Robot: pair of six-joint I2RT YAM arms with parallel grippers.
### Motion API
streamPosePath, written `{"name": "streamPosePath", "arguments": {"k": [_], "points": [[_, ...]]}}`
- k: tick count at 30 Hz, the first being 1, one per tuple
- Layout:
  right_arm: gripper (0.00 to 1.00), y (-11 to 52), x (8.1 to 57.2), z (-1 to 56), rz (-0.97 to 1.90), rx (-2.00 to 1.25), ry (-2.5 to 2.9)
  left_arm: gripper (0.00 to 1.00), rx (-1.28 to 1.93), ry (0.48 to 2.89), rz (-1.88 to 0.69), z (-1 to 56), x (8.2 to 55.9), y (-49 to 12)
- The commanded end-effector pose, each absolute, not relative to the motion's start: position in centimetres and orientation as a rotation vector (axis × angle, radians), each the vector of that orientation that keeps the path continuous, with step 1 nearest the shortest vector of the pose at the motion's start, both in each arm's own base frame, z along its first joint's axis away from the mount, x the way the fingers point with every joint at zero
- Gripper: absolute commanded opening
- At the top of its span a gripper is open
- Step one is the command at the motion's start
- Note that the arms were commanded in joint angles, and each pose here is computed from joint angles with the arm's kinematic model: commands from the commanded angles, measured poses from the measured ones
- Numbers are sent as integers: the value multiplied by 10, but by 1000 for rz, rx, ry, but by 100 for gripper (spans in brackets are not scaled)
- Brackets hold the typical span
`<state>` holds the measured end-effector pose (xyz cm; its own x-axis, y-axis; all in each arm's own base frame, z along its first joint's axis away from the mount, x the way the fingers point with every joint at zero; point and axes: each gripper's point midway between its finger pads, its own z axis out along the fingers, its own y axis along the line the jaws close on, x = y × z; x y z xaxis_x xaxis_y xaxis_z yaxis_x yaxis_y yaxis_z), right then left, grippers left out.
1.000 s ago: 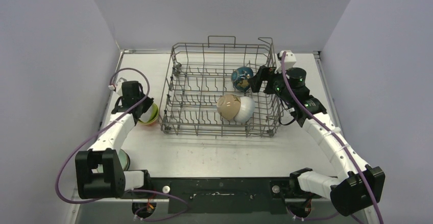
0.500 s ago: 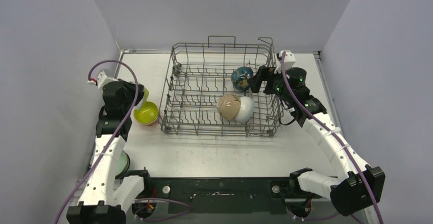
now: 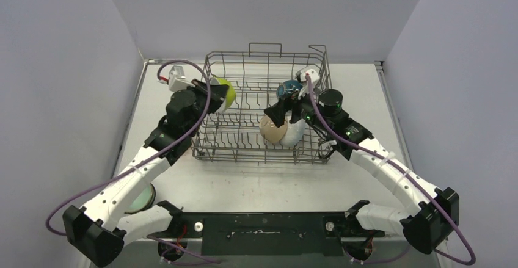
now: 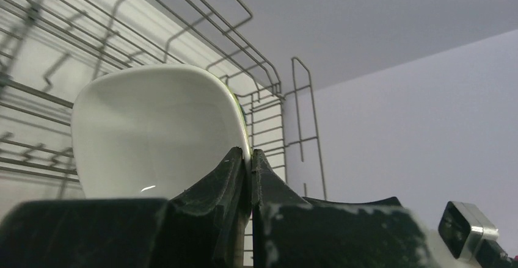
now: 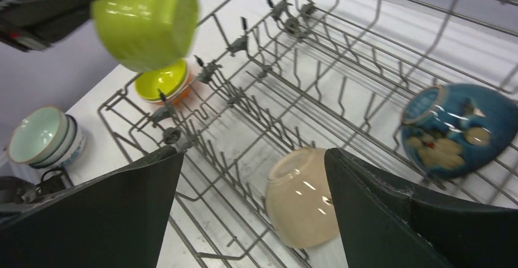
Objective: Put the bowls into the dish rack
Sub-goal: Place the bowl in the dish rack.
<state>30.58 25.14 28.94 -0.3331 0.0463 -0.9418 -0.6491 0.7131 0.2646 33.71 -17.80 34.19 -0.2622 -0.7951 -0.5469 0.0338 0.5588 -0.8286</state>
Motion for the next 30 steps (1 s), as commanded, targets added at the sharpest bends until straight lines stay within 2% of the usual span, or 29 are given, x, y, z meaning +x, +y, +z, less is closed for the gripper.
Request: {"name": "streamPosePath", "arguments": {"k": [1, 4, 7, 13, 15, 23, 30], "points": [[90, 286, 297, 310, 828, -535, 1609, 0, -796, 1442, -1149, 390, 339, -212], [90, 313, 278, 308, 866, -585, 1563, 0, -844, 1425, -1264, 386, 339, -231], [90, 326, 273, 309, 866, -590, 1564, 0, -861, 1425, -1266, 384, 343, -234], [90, 329, 286, 315, 865, -492, 1628, 0, -888, 1497, -1158, 365, 367, -224], [90, 331, 294, 310, 873, -483, 1661, 0, -858, 1499, -1191, 364, 371, -226], [90, 314, 296, 298, 770, -490, 1688, 0, -964, 1654, -1292, 287, 370, -236], [90, 334, 296, 288, 775, -522, 1741, 0, -1049, 1645, -1308, 291, 361, -223]]}}
